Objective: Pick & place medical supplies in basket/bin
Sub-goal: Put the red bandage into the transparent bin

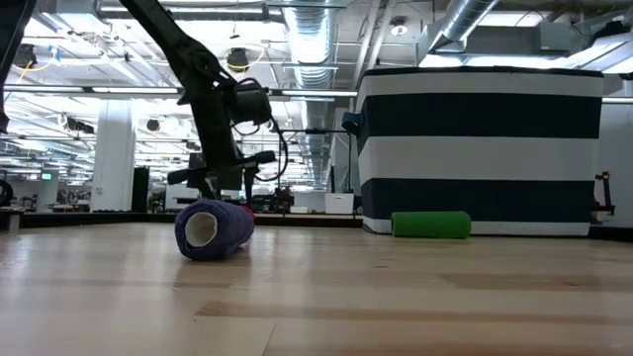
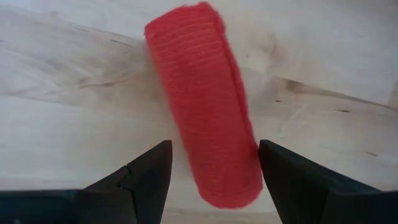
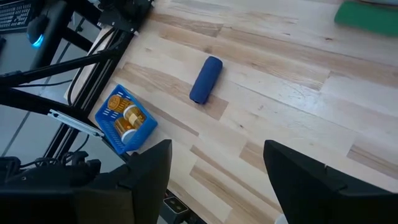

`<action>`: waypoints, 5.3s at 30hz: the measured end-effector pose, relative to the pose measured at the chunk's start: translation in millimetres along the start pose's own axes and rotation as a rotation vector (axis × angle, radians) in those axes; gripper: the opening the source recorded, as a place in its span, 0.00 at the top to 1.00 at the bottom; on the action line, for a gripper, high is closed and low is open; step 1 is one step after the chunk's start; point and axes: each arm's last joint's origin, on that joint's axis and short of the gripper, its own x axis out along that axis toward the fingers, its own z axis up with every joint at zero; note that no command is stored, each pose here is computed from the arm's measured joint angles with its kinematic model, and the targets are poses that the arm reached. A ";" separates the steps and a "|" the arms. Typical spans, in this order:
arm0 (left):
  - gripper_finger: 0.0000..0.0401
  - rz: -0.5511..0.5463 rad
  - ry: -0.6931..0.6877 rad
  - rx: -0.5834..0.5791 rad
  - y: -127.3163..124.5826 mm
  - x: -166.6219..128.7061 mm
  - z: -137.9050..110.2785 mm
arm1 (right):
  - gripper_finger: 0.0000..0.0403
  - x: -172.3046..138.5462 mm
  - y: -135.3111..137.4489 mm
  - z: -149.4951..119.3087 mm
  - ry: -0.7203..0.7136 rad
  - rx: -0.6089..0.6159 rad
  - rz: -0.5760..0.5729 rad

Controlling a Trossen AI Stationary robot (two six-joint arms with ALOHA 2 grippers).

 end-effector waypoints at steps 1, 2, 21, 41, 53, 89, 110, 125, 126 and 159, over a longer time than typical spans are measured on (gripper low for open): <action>0.42 0.000 0.003 -0.003 -0.1 1.1 -0.2 | 0.38 0.0 0.0 0.0 0.000 0.000 0.000; 0.42 0.001 0.004 -0.005 0.1 1.4 -0.3 | 0.38 0.0 0.0 0.0 0.000 0.000 0.000; 0.51 -0.009 -0.009 -0.029 1.4 3.6 -3.4 | 0.38 -5.2 -1.3 -4.4 -0.024 -0.019 0.025; 0.74 -0.261 0.092 0.198 -3.1 -37.6 -14.7 | 0.38 -8.7 -1.8 -6.4 -0.071 -0.082 0.052; 0.74 -0.902 0.190 0.931 1.8 -169.6 -80.3 | 0.38 2.2 0.8 37.2 -0.210 -0.200 0.025; 0.73 -1.103 -0.039 1.406 23.1 -224.2 -188.4 | 0.38 112.4 56.7 138.0 0.078 -0.949 0.422; 0.73 -1.138 -0.059 1.386 20.8 -227.5 -187.5 | 0.52 121.9 52.7 153.1 0.074 -0.934 0.408; 0.73 -1.137 -0.052 1.385 21.2 -227.1 -187.9 | 0.57 138.8 56.6 143.3 0.104 -0.949 0.387; 0.73 -1.136 -0.052 1.386 21.2 -227.0 -187.8 | 0.59 139.5 56.5 143.0 0.106 -0.950 0.384; 0.73 -1.053 -0.317 1.372 54.7 -257.2 -131.7 | 0.99 59.2 12.8 60.9 0.515 -0.790 0.044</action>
